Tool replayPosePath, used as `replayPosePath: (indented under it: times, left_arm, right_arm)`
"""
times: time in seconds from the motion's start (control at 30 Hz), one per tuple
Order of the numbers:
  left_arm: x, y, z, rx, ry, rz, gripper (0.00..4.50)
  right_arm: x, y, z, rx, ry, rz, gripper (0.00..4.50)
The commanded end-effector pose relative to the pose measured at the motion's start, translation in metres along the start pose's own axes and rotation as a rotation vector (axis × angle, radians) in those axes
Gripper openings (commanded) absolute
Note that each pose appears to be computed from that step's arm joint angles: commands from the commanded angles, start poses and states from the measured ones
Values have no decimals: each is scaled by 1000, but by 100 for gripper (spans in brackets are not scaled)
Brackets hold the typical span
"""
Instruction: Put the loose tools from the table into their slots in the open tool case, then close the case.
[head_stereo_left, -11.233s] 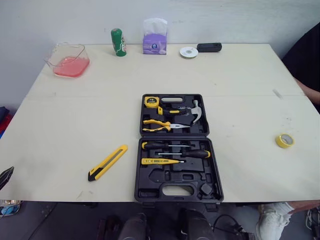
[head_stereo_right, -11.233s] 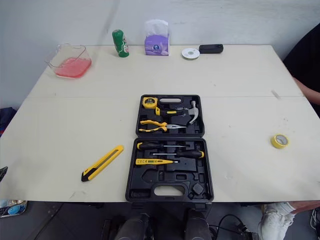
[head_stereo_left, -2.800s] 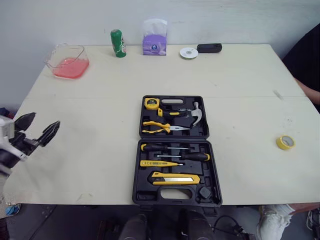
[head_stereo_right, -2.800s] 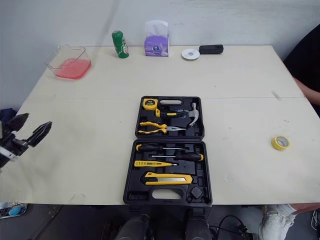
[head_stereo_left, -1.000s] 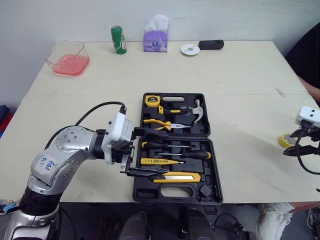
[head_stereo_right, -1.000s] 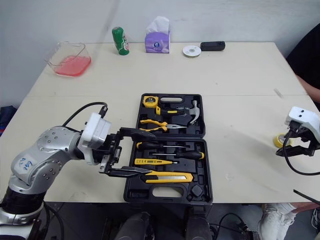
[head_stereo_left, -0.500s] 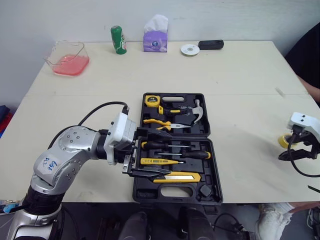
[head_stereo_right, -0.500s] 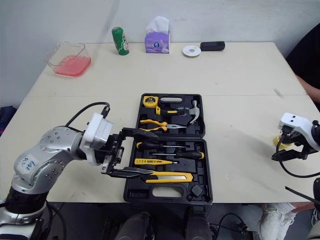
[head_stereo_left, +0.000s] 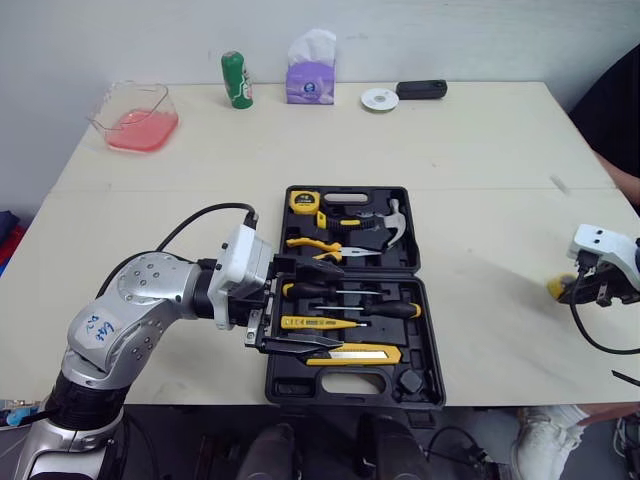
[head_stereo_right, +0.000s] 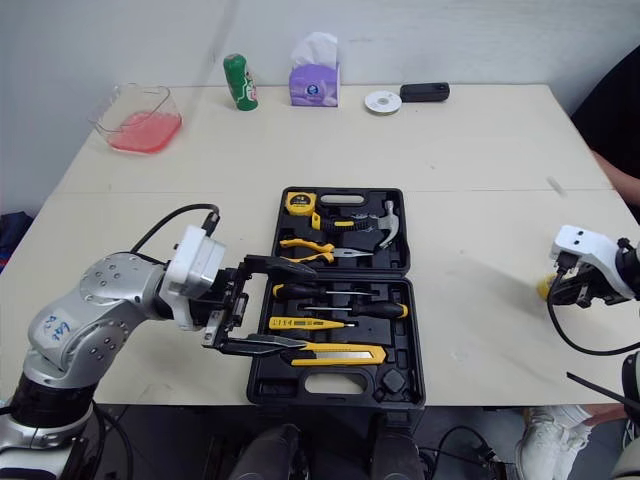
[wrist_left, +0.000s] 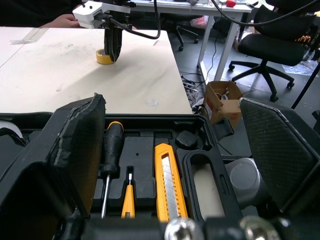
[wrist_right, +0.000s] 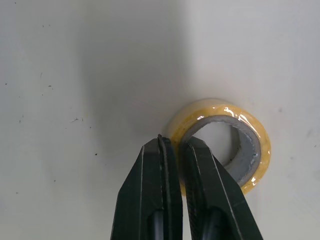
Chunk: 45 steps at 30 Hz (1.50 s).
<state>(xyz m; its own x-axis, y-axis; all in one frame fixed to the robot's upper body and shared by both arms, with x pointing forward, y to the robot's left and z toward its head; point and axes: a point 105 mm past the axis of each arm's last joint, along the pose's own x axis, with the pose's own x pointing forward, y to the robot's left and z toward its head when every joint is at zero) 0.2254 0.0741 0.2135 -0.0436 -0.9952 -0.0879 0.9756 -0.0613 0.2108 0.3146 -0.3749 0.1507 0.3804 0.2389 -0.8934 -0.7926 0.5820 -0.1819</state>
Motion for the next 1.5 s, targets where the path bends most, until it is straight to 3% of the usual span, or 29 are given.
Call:
replayPosePath:
  times: [0.03,0.2,0.33,0.73,0.97,1.2,1.5]
  left_arm:
    - [-1,-3,9,50,-20,1,450]
    - [-7,-4,-1,59,9,-9,450]
    - [-10,-9,-12,68,54,-32,450]
    - [-18,-20,-32,81,120,-40,450]
    - [-19,-22,-37,70,130,-33,450]
    - [-20,-22,-37,64,133,-25,450]
    - [-19,-23,-38,56,133,-22,450]
  right_arm:
    - [-18,-2,19,-98,-68,-16,4]
    - [-25,38,79,-350,-208,106,4]
    - [-21,96,114,-467,-300,275,4]
    - [-15,219,133,-720,-366,696,4]
    - [0,244,125,-748,-346,756,4]
    - [22,233,109,-748,-254,685,4]
    - [40,225,108,-741,-248,629,4]
